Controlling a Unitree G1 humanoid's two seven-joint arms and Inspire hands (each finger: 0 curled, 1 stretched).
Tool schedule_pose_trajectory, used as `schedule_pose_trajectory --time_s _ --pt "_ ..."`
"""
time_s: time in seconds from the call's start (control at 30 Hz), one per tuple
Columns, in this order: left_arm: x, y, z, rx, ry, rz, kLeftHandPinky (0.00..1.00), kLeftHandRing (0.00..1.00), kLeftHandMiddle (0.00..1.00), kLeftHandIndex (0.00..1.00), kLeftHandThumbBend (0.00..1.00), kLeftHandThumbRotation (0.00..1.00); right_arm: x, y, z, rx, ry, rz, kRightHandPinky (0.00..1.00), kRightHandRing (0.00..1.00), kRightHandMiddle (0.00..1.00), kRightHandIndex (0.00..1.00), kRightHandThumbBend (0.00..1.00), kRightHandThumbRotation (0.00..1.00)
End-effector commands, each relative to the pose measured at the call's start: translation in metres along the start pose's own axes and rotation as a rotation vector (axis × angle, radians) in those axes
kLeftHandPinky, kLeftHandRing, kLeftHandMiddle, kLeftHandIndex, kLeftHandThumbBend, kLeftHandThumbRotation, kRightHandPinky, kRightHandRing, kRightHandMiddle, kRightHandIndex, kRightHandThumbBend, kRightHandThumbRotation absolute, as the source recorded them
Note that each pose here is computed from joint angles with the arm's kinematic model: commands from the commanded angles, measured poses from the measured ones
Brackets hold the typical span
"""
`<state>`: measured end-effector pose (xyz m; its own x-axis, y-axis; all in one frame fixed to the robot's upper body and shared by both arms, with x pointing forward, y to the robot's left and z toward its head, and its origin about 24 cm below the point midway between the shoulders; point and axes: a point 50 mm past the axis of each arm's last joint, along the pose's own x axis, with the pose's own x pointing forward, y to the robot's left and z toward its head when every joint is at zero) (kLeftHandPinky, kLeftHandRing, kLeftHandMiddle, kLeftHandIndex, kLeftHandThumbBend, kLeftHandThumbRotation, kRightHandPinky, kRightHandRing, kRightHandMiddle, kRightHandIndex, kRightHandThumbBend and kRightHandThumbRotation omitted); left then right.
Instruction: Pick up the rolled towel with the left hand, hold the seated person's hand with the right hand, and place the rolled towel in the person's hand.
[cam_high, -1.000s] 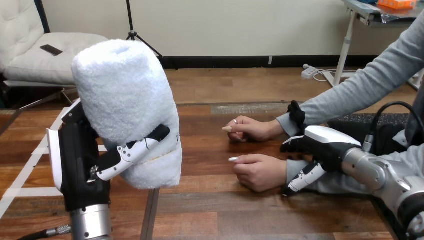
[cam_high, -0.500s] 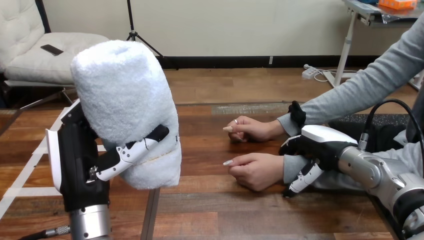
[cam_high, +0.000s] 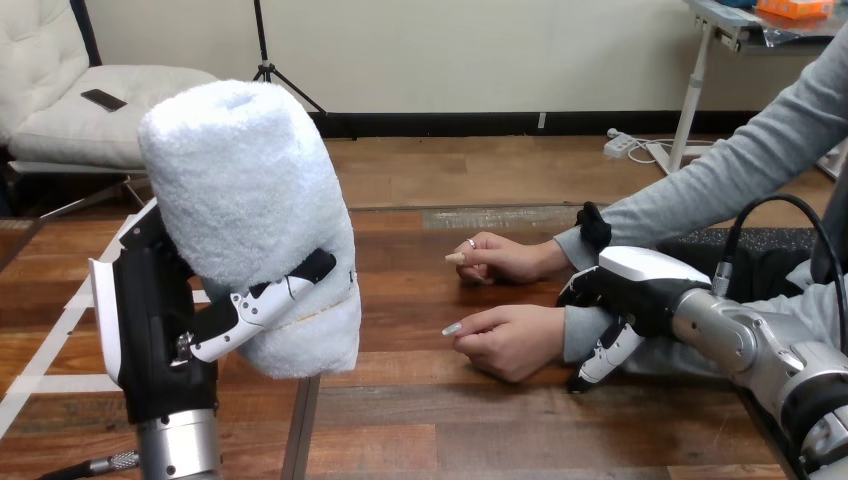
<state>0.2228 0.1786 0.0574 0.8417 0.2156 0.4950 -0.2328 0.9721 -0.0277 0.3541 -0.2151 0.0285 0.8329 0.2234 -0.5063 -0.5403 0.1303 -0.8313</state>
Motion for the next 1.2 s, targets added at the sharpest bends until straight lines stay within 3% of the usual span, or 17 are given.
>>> schedule_pose_trajectory --time_s 0.0,0.3,0.73,1.17 --pt "0.0154 -0.0019 0.0140 -0.015 -0.097 0.004 0.28 0.33 0.40 0.43 0.58 0.00 0.0052 0.0067 0.0089 -0.027 -0.005 0.059 0.62 0.73 0.75 0.73 0.95 0.14" --pt "0.0164 -0.0013 0.0138 -0.019 -0.101 0.006 0.28 0.33 0.40 0.43 0.59 0.00 0.0054 0.0085 0.0094 -0.018 -0.008 0.077 0.61 0.67 0.71 0.68 0.94 0.12" --pt "0.0173 -0.0007 0.0134 -0.012 -0.105 0.005 0.29 0.34 0.40 0.44 0.58 0.00 0.0049 0.0093 0.0106 -0.021 -0.029 0.062 0.49 0.52 0.58 0.60 0.80 0.20" --pt "0.0180 -0.0005 0.0129 -0.013 -0.105 0.005 0.30 0.34 0.40 0.44 0.59 0.00 0.0041 0.0080 0.0127 -0.005 -0.063 0.040 0.42 0.46 0.51 0.54 0.70 0.22"
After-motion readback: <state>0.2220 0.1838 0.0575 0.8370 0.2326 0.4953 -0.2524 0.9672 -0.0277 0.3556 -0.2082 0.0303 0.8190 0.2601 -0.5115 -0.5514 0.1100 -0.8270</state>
